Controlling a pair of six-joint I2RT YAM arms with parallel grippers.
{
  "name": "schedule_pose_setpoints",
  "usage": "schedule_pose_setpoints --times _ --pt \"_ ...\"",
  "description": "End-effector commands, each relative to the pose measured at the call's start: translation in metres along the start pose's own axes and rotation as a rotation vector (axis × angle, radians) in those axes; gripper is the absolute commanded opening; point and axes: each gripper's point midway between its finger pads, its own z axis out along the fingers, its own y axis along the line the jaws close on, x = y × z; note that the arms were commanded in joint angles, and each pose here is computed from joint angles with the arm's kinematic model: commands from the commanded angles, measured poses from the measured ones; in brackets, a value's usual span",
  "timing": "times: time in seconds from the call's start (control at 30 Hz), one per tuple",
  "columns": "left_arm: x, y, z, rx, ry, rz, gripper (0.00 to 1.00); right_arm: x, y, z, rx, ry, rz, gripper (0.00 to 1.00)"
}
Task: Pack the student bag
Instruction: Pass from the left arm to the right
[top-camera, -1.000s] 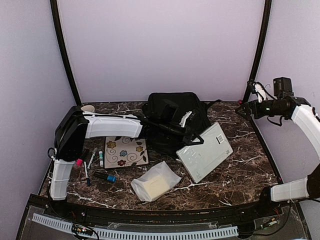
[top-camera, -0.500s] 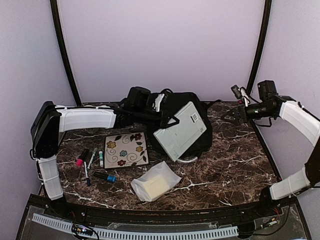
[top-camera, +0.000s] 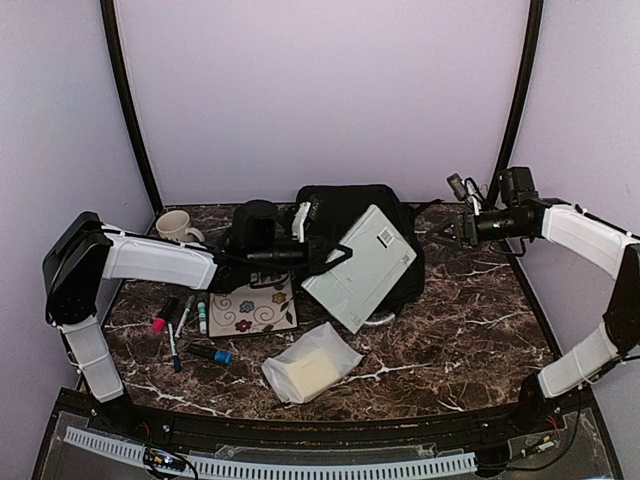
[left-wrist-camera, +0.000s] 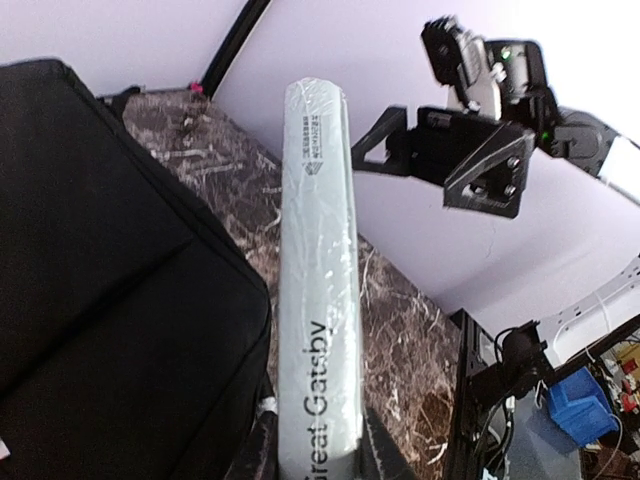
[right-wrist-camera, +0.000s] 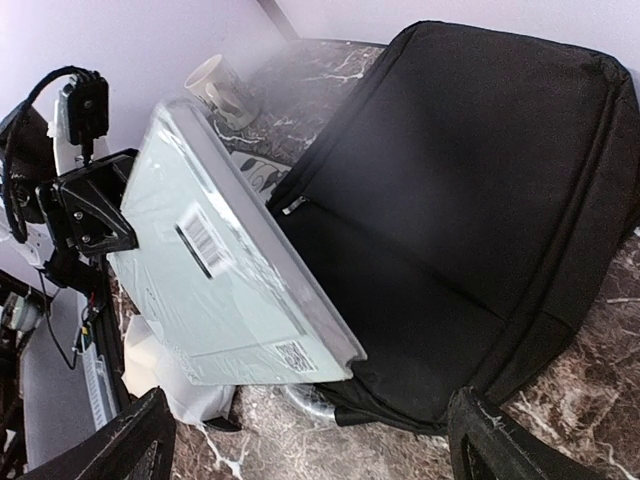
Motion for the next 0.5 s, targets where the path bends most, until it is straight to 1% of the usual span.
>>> schedule_pose_setpoints --times 0.0,0.13,0.27,0.37,0.47 --pt "-0.121 -0.084 -0.061 0.192 -0.472 0.147 0.0 -0.006 0.005 0.012 -0.108 -0.029 0.079 0.95" --pt "-0.139 -0.093 -0.074 0.256 -0.601 0.128 0.0 -0.017 0.02 0.021 -0.209 -0.06 0.112 0.95" --pt "-0.151 -0.093 -0.08 0.298 -0.702 0.085 0.0 -0.039 0.046 0.026 -0.317 -0.111 0.091 0.95" --pt "-0.155 -0.092 -0.079 0.32 -0.729 0.067 0.0 -0.045 0.063 0.033 -0.373 -0.122 0.074 0.96" --pt "-0.159 -0.089 -0.079 0.316 -0.754 0.038 0.0 -0.047 0.074 0.044 -0.441 -0.116 0.106 0.96"
